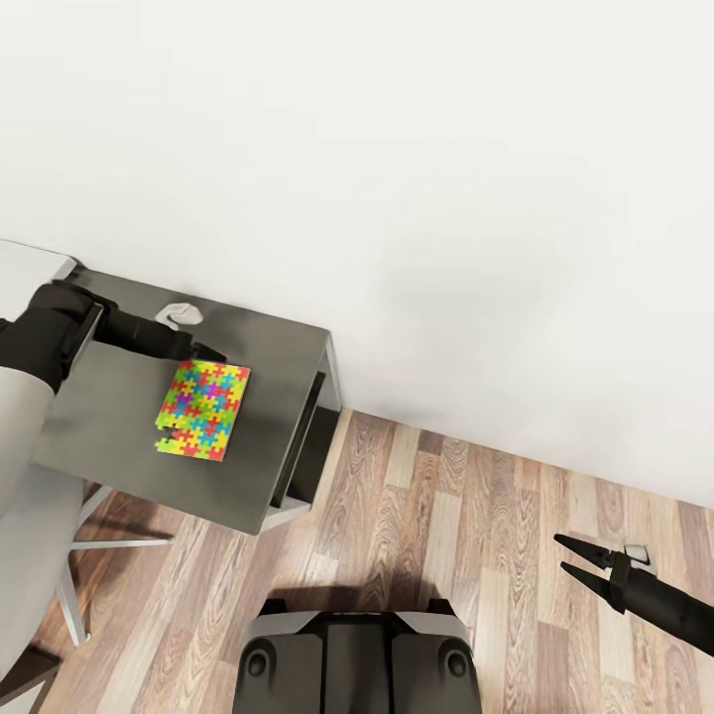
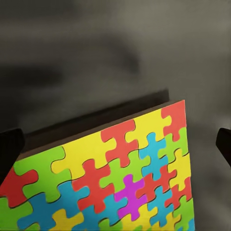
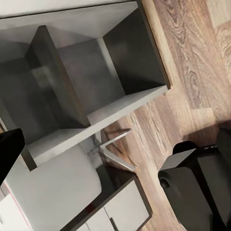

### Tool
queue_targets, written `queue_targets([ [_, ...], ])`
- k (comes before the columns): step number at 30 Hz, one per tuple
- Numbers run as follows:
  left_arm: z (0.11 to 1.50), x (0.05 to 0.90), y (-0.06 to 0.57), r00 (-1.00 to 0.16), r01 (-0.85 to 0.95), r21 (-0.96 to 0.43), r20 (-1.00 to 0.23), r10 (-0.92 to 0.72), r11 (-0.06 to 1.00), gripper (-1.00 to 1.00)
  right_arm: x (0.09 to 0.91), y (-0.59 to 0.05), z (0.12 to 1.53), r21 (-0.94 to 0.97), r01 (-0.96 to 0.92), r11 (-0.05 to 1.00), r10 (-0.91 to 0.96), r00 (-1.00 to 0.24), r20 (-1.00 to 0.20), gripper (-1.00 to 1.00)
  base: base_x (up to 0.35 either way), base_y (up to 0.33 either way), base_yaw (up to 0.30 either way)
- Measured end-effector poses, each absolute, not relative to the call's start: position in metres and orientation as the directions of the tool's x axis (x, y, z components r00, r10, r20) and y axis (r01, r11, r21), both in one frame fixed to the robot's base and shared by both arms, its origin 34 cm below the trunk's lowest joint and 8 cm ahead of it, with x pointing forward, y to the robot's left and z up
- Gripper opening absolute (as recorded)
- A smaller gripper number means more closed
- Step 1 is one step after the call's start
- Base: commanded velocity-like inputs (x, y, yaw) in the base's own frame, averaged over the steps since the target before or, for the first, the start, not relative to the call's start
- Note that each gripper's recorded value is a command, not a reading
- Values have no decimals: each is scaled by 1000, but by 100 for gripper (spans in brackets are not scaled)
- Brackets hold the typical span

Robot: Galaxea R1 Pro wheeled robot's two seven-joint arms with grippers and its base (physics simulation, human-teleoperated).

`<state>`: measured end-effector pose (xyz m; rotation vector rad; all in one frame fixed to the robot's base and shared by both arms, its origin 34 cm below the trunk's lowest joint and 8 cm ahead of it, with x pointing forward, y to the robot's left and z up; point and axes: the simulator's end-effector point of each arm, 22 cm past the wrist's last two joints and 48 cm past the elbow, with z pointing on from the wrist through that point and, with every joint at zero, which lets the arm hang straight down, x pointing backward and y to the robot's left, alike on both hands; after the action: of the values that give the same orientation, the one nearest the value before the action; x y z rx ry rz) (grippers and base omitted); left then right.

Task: Put all the toys in the child's room - the three board games (two on the bed and one on the table), the two jigsaw puzzles on the table, and the tennis ball on the table - inside the toy box on the table in the child's room.

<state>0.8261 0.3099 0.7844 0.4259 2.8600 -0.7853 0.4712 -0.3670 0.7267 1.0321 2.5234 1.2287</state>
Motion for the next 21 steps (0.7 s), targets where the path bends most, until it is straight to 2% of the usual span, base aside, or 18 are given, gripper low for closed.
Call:
queue_targets([
  [21,784,827,352,-965,250,-393,-180,192,885,100,472,-367,727,742,517,427,641,-751,154,100,0,0,0],
])
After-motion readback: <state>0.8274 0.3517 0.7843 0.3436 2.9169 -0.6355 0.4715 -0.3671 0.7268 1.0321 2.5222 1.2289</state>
